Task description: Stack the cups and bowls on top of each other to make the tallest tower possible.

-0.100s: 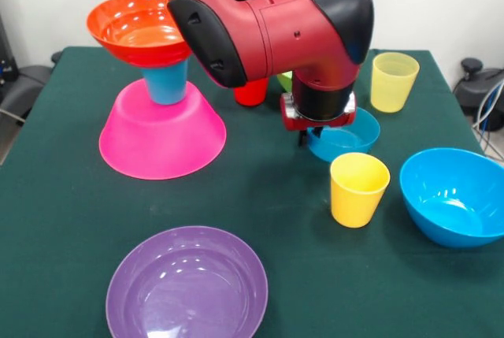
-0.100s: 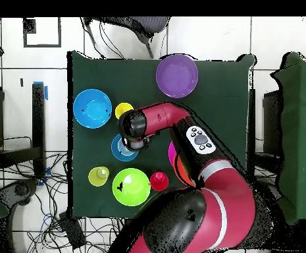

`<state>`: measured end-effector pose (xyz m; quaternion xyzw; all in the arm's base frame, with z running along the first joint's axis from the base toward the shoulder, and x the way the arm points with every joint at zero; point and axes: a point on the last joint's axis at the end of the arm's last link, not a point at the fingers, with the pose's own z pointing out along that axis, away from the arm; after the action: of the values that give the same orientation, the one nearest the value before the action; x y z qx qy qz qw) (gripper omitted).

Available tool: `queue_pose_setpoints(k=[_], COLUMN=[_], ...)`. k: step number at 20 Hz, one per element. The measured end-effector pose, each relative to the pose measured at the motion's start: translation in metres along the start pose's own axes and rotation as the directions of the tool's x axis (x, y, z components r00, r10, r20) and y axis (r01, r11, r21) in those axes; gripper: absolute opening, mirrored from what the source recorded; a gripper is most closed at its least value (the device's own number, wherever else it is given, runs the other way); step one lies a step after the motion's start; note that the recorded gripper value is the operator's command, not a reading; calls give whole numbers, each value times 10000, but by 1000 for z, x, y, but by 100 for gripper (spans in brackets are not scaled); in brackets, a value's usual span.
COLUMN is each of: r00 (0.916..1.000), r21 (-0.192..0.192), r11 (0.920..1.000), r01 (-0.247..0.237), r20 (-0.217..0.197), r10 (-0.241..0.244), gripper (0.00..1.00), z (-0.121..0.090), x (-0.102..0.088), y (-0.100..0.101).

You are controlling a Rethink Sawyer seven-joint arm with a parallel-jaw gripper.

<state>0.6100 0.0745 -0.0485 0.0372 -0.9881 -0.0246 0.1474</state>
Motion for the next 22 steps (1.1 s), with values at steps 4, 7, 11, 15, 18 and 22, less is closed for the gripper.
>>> queue_pose_setpoints(k=[4,7,11,15,18,22], r00=[9999,9995,9984,9951,9918,9884], r21=[96,241,296,223,131,-97], r11=[10000,9997,9995,9985,9973,9956], r01=[22,-10,-147,-502,-725,-927], r20=[103,314,551,867,1060,1195], r10=[-23,2,131,481,707,932], gripper=[0,0,0,0,0,0], z=[-9,-30,-54,-85,-104,-123], x=[1,5,8,11,14,18], y=[-3,-12,-25,-45,-58,-66])
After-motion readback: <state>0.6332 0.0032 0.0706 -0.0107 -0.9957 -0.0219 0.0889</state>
